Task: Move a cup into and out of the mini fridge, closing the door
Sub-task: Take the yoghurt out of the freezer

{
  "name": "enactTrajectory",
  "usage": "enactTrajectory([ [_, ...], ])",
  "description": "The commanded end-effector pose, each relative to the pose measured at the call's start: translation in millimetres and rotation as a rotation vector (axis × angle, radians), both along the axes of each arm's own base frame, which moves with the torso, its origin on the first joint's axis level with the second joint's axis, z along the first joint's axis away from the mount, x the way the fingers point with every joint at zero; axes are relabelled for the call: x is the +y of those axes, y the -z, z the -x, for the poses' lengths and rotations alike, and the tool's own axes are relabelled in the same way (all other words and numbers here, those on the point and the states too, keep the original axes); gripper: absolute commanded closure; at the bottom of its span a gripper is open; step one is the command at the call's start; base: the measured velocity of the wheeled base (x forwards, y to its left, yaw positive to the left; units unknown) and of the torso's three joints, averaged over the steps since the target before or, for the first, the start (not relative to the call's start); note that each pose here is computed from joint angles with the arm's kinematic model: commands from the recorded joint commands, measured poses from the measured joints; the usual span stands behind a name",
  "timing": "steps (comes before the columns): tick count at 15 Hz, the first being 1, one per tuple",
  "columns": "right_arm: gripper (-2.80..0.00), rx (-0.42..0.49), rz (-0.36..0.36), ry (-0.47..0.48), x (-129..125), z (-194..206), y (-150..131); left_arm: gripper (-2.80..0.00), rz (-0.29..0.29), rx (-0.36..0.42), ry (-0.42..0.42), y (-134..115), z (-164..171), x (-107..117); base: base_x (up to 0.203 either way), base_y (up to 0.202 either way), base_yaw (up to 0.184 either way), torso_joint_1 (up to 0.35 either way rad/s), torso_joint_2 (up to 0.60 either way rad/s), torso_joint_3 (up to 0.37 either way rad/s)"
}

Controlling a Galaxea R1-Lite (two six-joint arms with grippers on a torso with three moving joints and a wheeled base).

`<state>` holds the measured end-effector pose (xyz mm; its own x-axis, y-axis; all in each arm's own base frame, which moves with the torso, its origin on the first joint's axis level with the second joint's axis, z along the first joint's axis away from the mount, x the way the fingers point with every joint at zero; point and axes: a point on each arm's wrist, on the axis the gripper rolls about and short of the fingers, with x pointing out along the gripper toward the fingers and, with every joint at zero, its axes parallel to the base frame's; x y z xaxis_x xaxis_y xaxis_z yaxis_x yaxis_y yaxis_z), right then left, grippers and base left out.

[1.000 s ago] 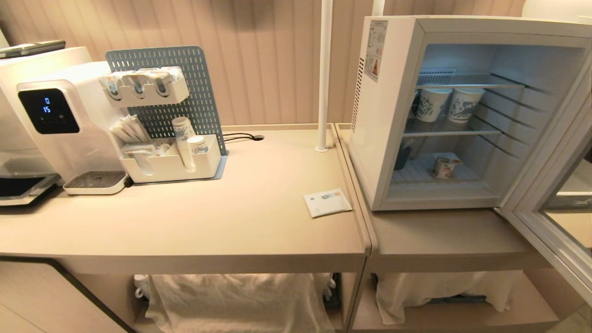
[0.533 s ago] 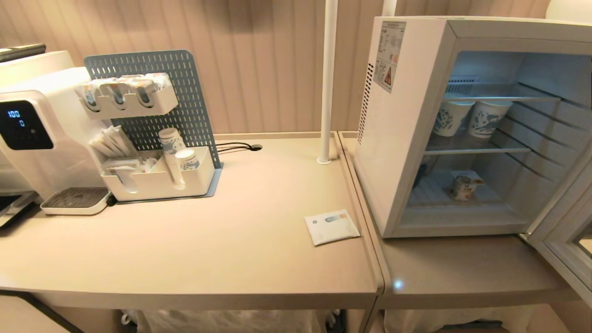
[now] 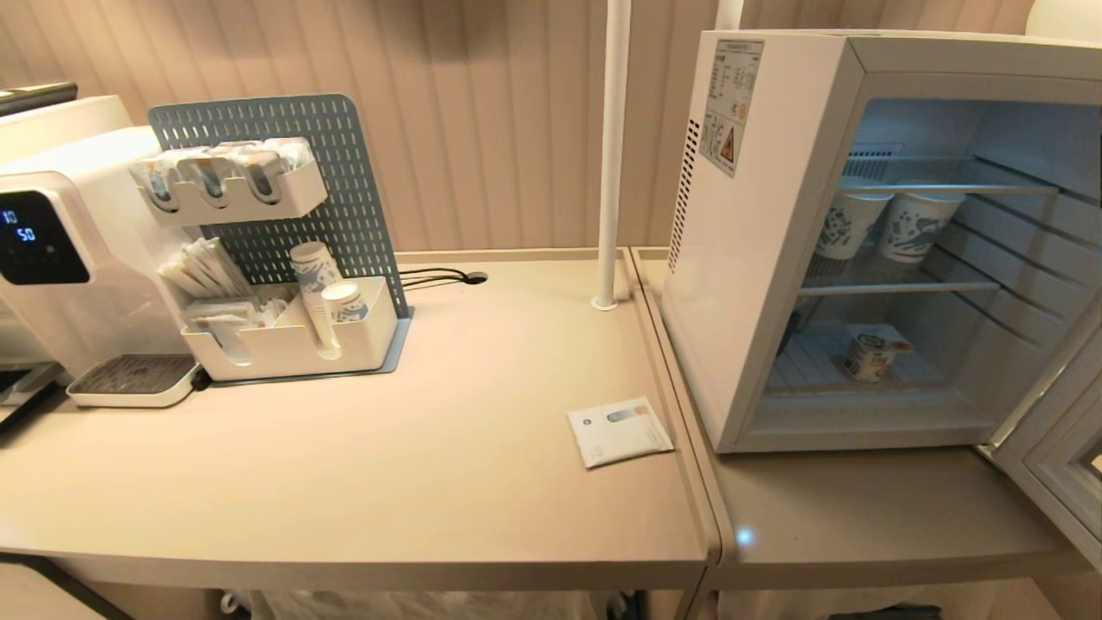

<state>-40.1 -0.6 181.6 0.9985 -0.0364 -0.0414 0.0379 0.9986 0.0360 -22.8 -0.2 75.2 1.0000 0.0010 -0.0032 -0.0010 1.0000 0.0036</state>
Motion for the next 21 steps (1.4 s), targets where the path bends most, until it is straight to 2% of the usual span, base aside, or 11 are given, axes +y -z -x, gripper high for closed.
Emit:
enactTrajectory([
  [1,0.00,0.284,-0.004,0.001,0,-60,-41,0.00,0.002,0.001,-0.001,0,0,0,0.000,0.000,0.000,0.000,0.00,0.000],
  [3,0.00,0.515,-0.008,0.002,0,-117,-43,0.00,0.002,0.001,-0.001,0,0,0,0.000,0.000,0.000,0.000,0.00,0.000],
  [5,0.00,0.718,-0.013,0.005,-1,-175,-26,0.00,0.004,0.001,-0.002,0,0,0,0.000,0.000,0.000,0.000,0.00,0.000],
  [6,0.00,0.789,-0.016,0.005,-1,-205,-11,0.00,0.004,0.001,-0.002,0,0,0,0.000,0.000,0.000,0.000,0.00,0.000],
  [8,0.00,0.863,-0.021,0.006,-2,-256,25,0.00,0.005,0.001,-0.004,0,0,0,0.000,0.000,0.000,0.000,0.00,0.000],
  [10,0.00,0.899,-0.026,0.012,-3,-298,64,0.00,0.007,0.001,-0.004,0,0,0,0.000,0.000,0.000,0.000,0.00,0.000],
  [12,0.00,0.858,-0.039,0.033,-8,-332,93,0.00,0.007,0.001,-0.004,0,0,0,0.000,0.000,0.000,0.000,0.00,0.000],
  [14,0.00,0.666,-0.066,0.070,-15,-367,98,0.00,0.007,0.001,-0.004,0,0,0,0.000,0.000,0.000,0.000,0.00,0.000],
  [17,0.00,0.382,-0.082,0.123,-21,-394,87,0.00,0.008,0.001,-0.004,0,0,0,0.000,0.000,0.000,0.000,0.00,0.000],
  [18,0.00,0.339,-0.074,0.160,-22,-398,87,0.00,0.008,0.001,-0.005,0,0,0,0.000,0.000,0.000,0.000,0.00,0.000],
  [21,0.00,0.307,-0.066,0.187,-25,-403,89,0.00,0.008,0.001,-0.005,0,0,0,0.000,0.000,0.000,0.000,0.00,0.000],
])
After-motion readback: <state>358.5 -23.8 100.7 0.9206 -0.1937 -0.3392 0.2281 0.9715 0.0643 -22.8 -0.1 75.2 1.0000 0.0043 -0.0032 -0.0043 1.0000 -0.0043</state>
